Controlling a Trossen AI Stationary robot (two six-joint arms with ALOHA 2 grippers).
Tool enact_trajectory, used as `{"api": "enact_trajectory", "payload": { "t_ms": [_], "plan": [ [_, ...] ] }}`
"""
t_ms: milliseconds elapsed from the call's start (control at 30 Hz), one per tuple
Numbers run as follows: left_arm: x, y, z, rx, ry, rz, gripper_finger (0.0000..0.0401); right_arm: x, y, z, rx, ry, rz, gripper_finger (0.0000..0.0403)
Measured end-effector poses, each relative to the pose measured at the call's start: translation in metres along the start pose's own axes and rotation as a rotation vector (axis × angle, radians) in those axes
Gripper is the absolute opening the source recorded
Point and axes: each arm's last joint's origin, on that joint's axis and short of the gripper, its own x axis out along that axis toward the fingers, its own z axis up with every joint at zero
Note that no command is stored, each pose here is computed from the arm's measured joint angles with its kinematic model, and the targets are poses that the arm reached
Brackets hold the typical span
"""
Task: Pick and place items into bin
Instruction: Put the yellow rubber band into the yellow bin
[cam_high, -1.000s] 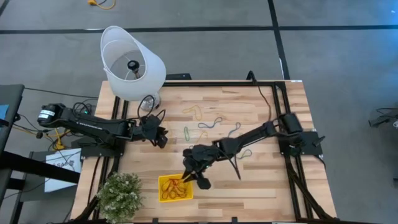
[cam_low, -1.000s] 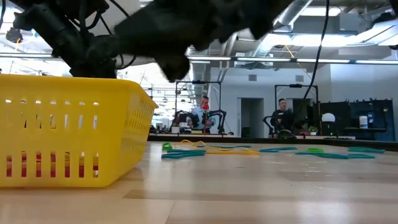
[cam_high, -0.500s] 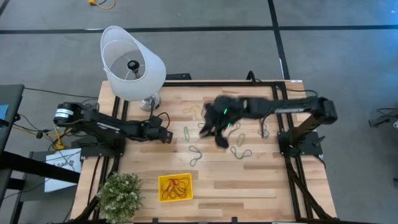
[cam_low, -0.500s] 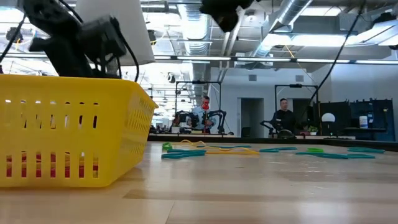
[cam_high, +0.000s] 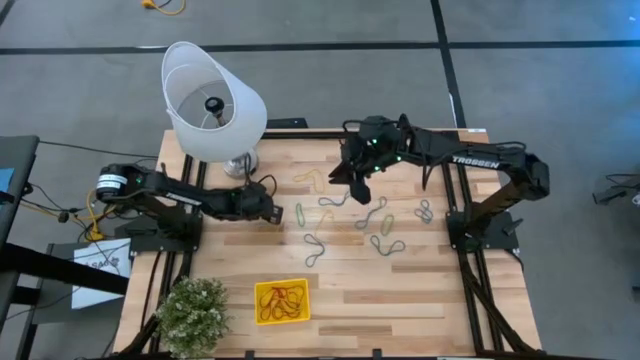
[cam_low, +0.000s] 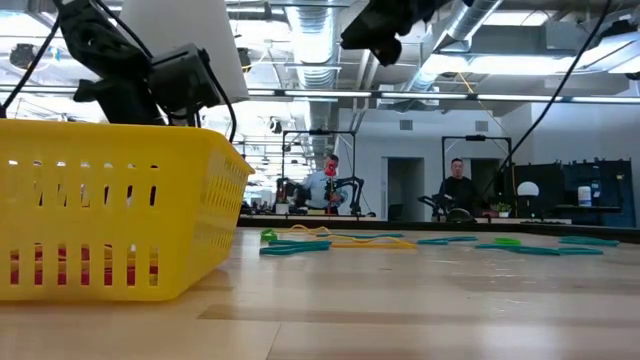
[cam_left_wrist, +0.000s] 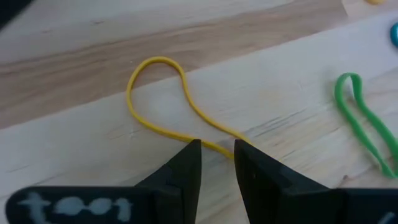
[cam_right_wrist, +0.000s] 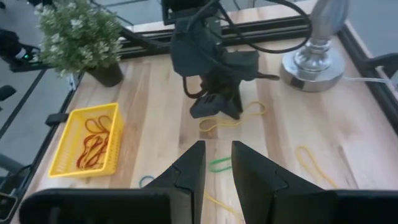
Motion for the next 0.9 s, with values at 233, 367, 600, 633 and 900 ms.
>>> {"api": "enact_trajectory", "payload": {
  "t_ms": [233, 367, 600, 633, 900],
  "plan": [
    [0.002, 0.003, 0.005, -0.068, 0.029, -0.004, 0.0091, -0.001, -0.004, 0.0, 0.004, -0.009, -0.01, 0.0071],
    [0.003, 0.003, 0.011, -0.099, 0.03, -0.009, 0.0091, -0.001, -0.004, 0.001, 0.003, -0.011, -0.01, 0.0071],
    [0.001, 0.001, 0.029, -0.097, 0.109, 0.011, 0.0091, -0.001, -0.004, 0.002, -0.002, -0.023, -0.011, 0.0071],
    [0.001, 0.002, 0.031, -0.11, 0.127, 0.026, 0.0091, -0.001, -0.004, 0.002, -0.002, -0.023, -0.011, 0.0071],
    [0.002, 0.009, 0.035, -0.189, 0.174, 0.05, 0.0091, -0.001, -0.004, 0.002, -0.028, -0.023, -0.011, 0.0071]
  ]
}}
